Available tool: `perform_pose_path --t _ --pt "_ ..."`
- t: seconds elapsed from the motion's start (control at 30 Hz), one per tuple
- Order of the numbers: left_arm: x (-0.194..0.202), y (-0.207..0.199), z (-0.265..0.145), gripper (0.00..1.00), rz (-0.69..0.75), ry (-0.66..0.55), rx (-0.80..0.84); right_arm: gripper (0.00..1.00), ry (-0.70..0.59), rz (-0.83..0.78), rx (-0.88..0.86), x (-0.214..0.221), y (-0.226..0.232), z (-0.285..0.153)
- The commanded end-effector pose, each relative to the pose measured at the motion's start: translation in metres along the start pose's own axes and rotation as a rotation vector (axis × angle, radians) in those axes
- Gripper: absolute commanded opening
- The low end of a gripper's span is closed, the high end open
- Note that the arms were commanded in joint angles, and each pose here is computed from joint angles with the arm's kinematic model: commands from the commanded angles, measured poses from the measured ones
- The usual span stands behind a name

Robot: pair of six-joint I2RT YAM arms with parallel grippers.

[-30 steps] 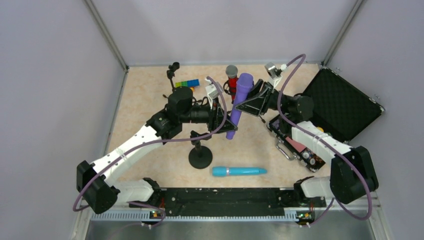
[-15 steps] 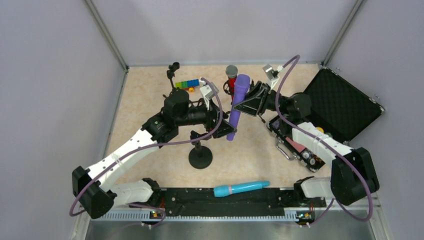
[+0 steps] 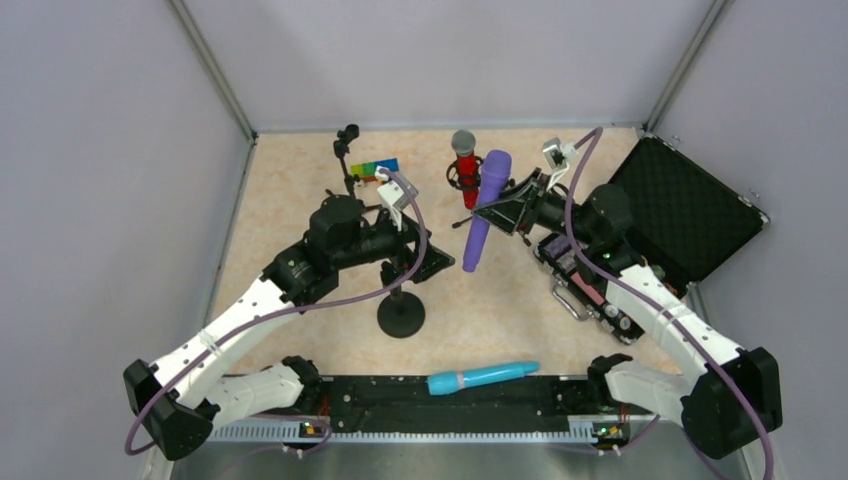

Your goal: Attach the microphones to the stand

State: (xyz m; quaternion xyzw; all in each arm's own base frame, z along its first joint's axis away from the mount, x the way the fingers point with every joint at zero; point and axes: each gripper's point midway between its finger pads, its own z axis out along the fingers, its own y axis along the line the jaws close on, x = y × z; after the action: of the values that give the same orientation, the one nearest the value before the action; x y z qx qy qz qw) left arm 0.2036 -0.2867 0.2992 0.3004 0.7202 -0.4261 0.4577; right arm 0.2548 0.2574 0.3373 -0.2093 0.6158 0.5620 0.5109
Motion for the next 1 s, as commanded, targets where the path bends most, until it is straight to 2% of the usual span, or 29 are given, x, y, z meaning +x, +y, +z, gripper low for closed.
perform_pose_path --t 0.0,0.27,0.43,0.53,0.73,0.97 --pt "0.0 0.005 -0.004 0.92 0.03 -0.006 -0.029 0.0 0.001 -0.034 0.053 0.004 -0.01 -0.003" --pt "0.004 0.012 -0.006 0.91 0.058 0.002 -0.06 0.0 0.008 -0.03 0.079 0.009 -0.015 -0.005" --pt "0.003 0.042 -0.012 0.93 0.074 -0.001 -0.234 0.0 0.009 -0.038 0.063 0.013 -0.013 -0.007" --pt "-0.004 0.05 -0.014 0.95 0.081 -0.004 -0.282 0.0 0.006 -0.049 0.043 0.014 -0.009 -0.009" --pt "-0.026 0.046 -0.008 0.97 0.083 -0.033 -0.244 0.0 0.006 -0.053 0.029 0.017 -0.008 -0.01" --pt "-0.048 0.053 -0.014 0.98 -0.005 -0.107 -0.174 0.0 0.011 -0.038 0.038 0.022 -0.011 -0.01"
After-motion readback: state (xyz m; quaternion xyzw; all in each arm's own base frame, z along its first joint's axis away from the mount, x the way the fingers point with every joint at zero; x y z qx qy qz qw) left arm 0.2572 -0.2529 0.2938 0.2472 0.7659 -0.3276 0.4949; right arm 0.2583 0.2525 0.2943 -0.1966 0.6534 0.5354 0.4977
